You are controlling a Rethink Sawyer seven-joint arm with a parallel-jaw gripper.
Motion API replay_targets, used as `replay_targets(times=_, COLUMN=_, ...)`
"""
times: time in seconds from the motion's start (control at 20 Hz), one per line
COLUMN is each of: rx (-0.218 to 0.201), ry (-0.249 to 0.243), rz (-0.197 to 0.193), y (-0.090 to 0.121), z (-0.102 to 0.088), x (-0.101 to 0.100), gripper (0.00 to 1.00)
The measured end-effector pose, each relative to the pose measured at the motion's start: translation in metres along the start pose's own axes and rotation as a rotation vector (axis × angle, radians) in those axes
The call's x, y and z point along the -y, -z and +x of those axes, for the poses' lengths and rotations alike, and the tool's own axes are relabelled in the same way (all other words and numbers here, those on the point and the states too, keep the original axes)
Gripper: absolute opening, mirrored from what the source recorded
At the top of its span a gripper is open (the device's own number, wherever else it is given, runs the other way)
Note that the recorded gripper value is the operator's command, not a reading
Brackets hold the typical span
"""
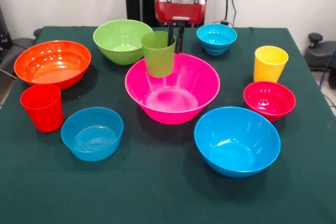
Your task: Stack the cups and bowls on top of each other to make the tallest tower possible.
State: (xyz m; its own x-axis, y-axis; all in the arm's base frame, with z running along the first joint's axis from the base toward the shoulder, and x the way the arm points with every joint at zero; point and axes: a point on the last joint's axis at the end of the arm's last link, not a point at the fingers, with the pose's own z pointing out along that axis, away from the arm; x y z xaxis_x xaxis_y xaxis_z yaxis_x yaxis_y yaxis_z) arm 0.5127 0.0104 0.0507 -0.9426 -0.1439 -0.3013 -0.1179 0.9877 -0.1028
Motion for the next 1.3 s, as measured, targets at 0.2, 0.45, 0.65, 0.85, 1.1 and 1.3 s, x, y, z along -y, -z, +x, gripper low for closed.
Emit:
replay_targets(times=0.2, rx=0.011, ry=0.012, rz=0.005, y=0.005, z=-0.004, x=-0.003, gripper=0.0)
replay_targets(times=0.45, rx=0.045, ry=0.014, rz=0.02, y=0.016, z=-0.017, x=0.001, gripper=1.0)
replay_targets(times=0.65, rx=0.067, ry=0.012, rz=0.031, y=0.024, z=-0.025, x=0.006, gripper=1.0)
replay_targets(times=0.85, rx=0.093, ry=0.013, rz=0.041, y=0.034, z=-0.034, x=0.01, gripper=1.0)
replay_targets(times=1.1, rx=0.107, ry=0.014, rz=0.049, y=0.04, z=-0.04, x=0.012, gripper=1.0)
replay_targets(times=1.3, rx=0.095, ry=0.015, rz=0.052, y=0.042, z=-0.04, x=0.012, gripper=1.0)
